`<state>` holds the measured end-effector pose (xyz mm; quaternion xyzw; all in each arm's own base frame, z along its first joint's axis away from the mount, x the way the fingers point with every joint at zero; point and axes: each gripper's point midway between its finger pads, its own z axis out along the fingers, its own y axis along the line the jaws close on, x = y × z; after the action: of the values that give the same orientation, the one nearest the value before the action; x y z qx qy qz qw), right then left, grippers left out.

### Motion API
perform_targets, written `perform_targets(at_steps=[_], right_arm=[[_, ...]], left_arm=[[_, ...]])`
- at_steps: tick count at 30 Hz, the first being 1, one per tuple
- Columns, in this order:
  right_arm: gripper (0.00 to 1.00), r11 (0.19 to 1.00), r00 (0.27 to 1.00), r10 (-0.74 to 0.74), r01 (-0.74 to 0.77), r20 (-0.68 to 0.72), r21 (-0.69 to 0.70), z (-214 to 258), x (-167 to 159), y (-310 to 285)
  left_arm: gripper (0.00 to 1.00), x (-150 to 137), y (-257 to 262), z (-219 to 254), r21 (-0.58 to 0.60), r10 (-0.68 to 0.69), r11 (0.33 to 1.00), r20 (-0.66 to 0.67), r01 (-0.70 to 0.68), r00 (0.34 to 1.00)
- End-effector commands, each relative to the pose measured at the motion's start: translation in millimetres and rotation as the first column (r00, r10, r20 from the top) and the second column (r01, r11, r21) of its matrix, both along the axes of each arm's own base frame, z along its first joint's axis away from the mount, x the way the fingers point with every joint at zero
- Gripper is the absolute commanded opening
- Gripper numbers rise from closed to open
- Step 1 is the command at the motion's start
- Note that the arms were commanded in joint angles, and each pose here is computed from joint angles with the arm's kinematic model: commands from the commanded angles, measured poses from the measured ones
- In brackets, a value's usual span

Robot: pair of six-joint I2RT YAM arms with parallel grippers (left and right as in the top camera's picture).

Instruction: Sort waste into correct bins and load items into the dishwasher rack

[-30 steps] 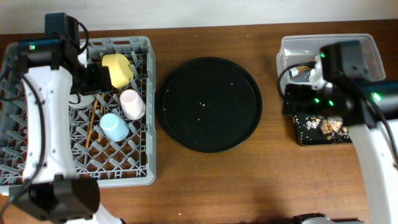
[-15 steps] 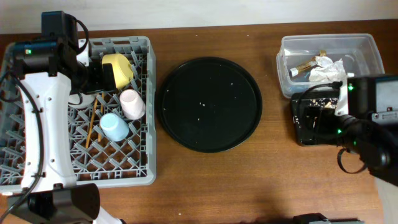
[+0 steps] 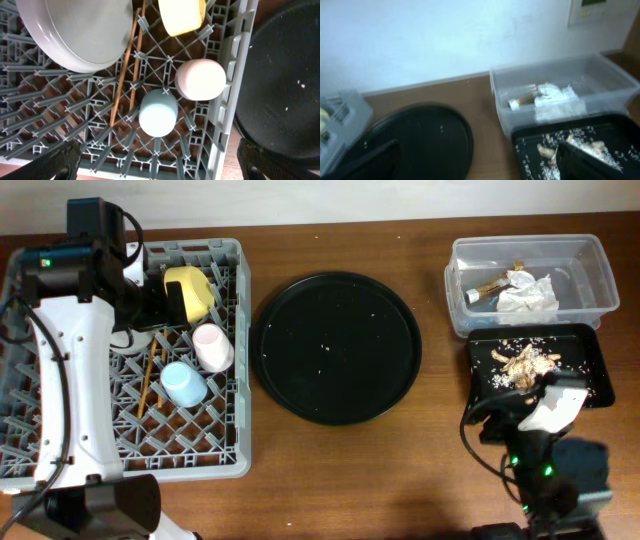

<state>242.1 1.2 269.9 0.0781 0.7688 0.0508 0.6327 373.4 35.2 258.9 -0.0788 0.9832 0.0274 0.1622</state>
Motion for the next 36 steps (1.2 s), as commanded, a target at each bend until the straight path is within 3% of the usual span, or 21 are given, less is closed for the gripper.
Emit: perform_targets(at_steps=[1,8,14,36], right_arm=[[0.98,1.0,0.997,0.023,-0.023,0.07,0.003,-36.7,-5.5,2.2],[0.98,1.0,0.964,0.021,-0.024,0.264,0.008,-71.5,3.6,2.6],[0.98,1.0,0.993,0.016,-0.016,0.119,0.002,-113.9,3.9,1.4],[0.98,1.0,0.993,0.02,-0.021,0.119,0.001,-113.9,3.9,2.1]], left_arm=[[0.99,2.0,-0.8,1.0,0.001,-0.007,1.0,0.006,0.007,1.0],[0.99,2.1,-0.8,1.1,0.001,-0.007,1.0,0.006,0.007,1.0],[0.99,2.1,-0.9,1.1,0.0,-0.007,1.0,0.006,0.007,1.0],[0.99,1.3,-1.0,2.4,0.0,-0.007,1.0,0.01,0.007,1.0]])
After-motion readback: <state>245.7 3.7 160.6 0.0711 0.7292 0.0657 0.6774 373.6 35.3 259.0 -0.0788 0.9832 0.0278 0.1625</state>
